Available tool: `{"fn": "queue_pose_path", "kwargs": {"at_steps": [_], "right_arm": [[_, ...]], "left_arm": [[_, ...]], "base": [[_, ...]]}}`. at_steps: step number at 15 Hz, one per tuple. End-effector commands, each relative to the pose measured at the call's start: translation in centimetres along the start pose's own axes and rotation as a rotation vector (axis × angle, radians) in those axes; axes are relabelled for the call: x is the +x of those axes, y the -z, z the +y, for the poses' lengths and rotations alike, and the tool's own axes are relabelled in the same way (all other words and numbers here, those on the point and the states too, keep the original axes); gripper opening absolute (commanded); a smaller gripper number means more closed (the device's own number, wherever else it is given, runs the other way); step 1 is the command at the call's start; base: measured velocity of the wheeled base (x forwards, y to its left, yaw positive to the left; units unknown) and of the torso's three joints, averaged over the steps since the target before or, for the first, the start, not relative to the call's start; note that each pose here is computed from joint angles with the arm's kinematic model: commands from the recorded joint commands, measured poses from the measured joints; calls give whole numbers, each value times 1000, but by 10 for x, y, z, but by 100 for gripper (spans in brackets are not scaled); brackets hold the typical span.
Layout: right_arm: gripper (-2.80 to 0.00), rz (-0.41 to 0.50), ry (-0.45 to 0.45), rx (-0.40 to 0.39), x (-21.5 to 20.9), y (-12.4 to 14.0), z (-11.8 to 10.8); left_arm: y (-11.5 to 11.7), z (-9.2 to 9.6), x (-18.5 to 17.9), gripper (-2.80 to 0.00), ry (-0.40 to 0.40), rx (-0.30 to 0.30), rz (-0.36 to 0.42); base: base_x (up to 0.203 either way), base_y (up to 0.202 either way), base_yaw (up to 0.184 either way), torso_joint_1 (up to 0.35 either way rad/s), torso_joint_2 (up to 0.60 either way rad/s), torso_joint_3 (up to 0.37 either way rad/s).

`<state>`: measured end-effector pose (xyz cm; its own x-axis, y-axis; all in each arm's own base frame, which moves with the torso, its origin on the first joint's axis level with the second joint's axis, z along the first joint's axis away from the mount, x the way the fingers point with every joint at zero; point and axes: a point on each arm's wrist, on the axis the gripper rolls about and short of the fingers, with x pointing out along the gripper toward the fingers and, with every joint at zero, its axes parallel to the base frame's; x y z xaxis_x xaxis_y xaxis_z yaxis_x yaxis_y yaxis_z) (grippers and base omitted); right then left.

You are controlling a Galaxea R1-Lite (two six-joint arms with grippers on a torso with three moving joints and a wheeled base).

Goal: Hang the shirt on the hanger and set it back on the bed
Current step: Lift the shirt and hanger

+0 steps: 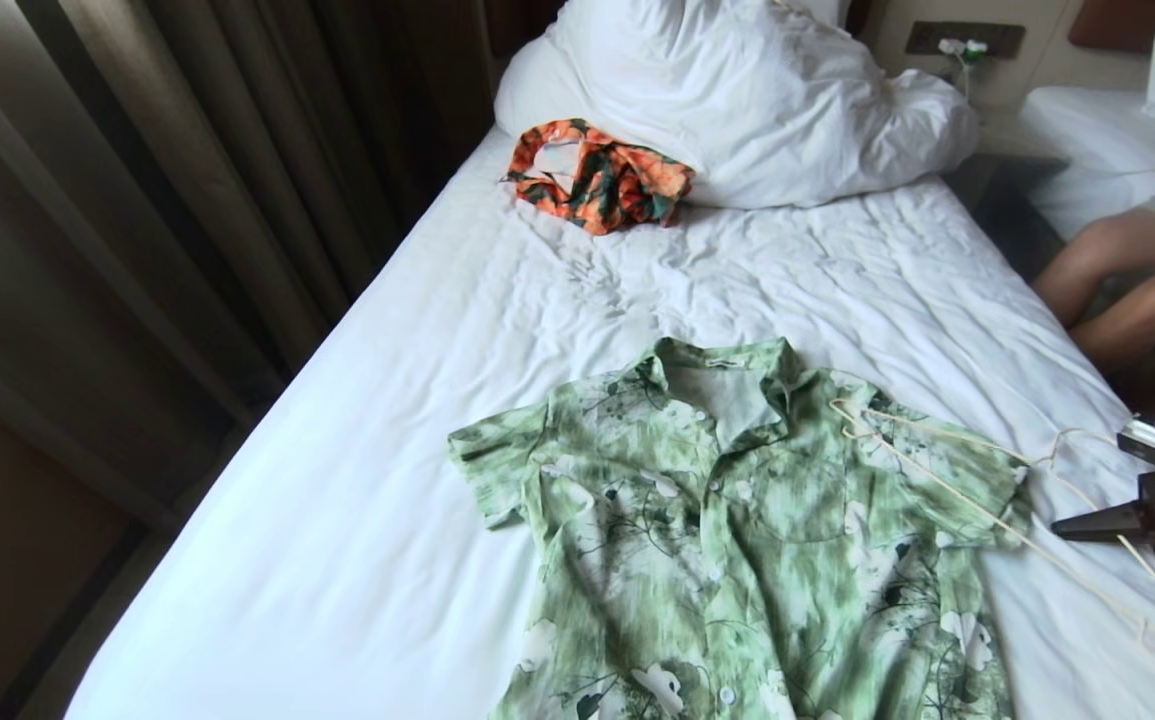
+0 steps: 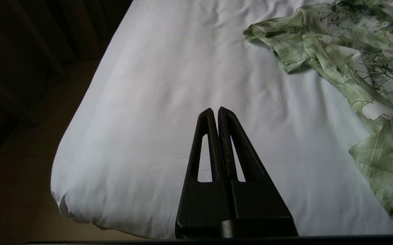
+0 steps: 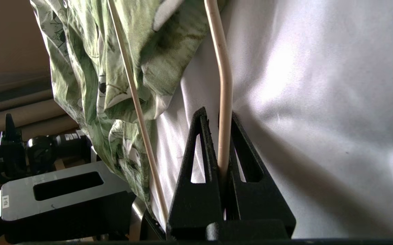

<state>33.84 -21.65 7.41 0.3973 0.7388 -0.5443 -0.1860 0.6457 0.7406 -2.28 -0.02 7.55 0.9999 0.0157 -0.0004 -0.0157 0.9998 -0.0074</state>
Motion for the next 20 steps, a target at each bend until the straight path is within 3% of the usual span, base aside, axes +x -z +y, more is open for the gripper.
{"fn": "queue_pose_path", "kwargs": {"at_steps": [1, 7, 11, 20], "right_arm": [[-280, -18, 8, -27, -8, -2, 11], [-280, -61, 90, -118, -42, -2, 38], [-280, -77, 125, -221, -57, 0, 57], [-280, -96, 178, -544, -77, 2, 84]], "left_arm": [[0, 0, 0, -280, -1, 0, 0], [0, 0, 0, -280, -1, 0, 0], [0, 0, 0, -280, 0, 0, 0], [0, 0, 0, -280, -1, 0, 0]], "base": [[0, 0, 0, 0, 0, 0], [0, 0, 0, 0, 0, 0], [0, 0, 0, 0, 0, 0], [0, 0, 0, 0, 0, 0]]}}
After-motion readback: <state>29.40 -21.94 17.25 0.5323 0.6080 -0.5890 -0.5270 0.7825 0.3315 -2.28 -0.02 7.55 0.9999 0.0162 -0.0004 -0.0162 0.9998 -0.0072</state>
